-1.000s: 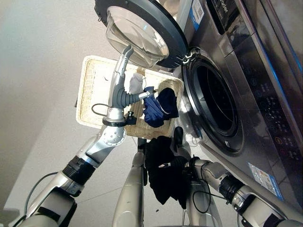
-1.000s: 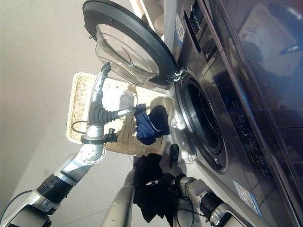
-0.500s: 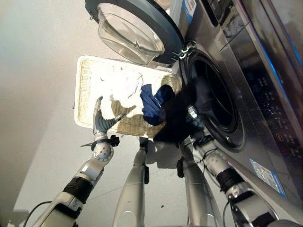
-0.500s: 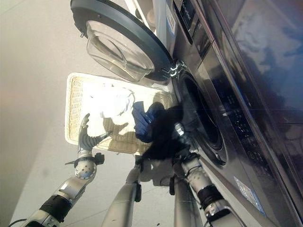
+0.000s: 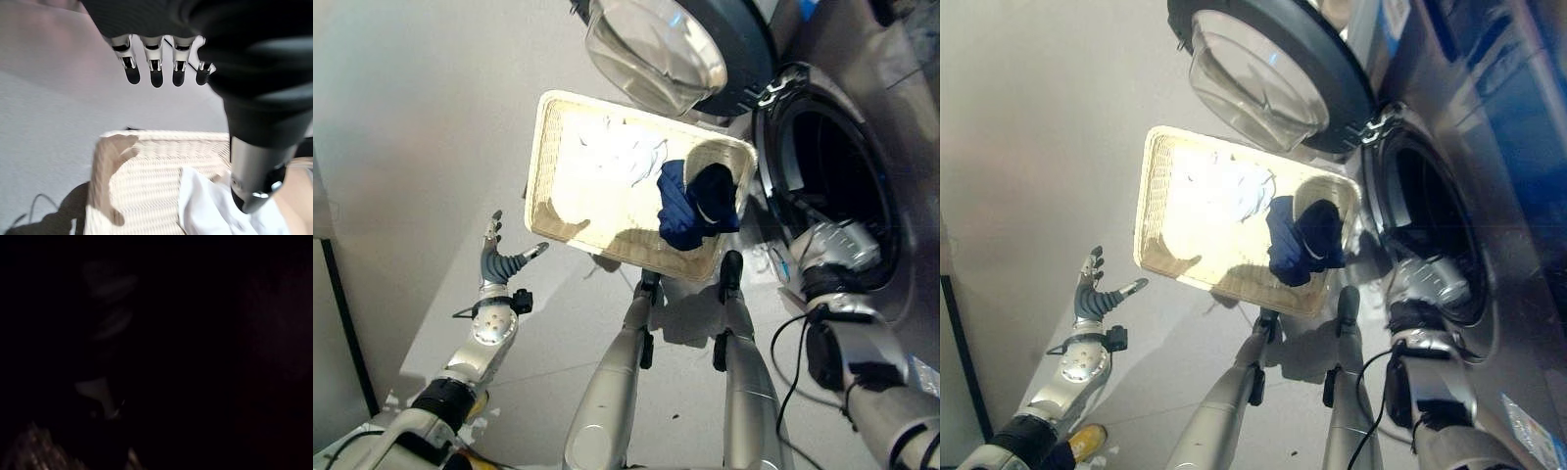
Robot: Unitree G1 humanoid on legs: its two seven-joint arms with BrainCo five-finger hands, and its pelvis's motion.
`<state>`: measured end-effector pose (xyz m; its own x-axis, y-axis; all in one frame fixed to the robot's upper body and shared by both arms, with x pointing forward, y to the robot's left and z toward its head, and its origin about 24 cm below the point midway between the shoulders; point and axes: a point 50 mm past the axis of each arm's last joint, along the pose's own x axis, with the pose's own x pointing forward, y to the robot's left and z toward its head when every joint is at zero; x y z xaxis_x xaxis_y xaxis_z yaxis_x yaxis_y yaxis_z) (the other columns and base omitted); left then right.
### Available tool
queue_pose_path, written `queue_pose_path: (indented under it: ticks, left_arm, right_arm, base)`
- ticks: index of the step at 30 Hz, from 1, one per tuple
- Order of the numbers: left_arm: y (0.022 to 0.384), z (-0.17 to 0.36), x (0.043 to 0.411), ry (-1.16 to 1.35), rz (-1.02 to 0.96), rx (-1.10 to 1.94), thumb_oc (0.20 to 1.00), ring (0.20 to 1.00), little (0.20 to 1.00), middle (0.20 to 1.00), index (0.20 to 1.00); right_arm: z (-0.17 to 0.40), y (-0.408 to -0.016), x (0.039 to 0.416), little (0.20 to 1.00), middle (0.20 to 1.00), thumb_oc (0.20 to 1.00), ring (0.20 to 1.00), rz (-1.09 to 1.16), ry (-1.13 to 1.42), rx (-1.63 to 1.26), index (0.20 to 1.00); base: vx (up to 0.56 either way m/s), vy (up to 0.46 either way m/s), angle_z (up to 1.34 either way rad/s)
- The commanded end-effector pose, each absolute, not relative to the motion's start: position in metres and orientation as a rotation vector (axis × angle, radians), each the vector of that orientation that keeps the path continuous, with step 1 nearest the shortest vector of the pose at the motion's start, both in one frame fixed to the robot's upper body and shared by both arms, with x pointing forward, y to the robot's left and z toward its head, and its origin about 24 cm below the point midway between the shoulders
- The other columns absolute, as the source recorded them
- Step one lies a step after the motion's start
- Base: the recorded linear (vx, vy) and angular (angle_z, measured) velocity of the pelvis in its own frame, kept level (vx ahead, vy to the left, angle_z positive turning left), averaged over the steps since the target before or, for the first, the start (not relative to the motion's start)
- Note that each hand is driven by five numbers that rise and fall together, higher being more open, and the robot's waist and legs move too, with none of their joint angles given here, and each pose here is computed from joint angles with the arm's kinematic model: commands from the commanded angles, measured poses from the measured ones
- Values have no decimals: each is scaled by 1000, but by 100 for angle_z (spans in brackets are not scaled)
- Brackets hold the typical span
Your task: Put the clothes into the washing machine.
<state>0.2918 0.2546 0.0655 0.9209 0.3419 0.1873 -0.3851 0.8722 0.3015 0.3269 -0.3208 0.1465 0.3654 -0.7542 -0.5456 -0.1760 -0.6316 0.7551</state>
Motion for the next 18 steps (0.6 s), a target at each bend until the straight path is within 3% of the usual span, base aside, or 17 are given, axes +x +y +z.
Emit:
queue_pose_path:
  ticks: [1,4,7,11,18]
  left_arm:
    - [258,69,295,-141,419,306,1000,1000,1000,1000,1000]
    - [247,62,299,-120,402,285,1000,1000,1000,1000,1000]
    - [237,54,297,-115,404,272,1000,1000,1000,1000,1000]
    - [225,53,300,-145,409,266,1000,1000,1000,1000,1000]
    - [217,87,312,-329,454,380,1000,1000,1000,1000,1000]
  right_arm:
    - [198,-413,264,1000,1000,1000,1000,-1131,-1230,1802,1000]
    - [185,-351,336,1000,1000,1000,1000,-698,-711,1803,1000]
    - [161,-295,367,1000,1000,1000,1000,-419,-435,1753,1000]
    - [141,-247,381,1000,1000,1000,1000,-167,-311,1712,1000]
    - [132,-228,385,1000,1000,1000,1000,-50,-225,1631,1000]
  base:
    - [3,11,4]
    - [-4,-6,-1]
    - [-7,7,-5]
    - [-11,12,-13]
    - [-30,42,-4]
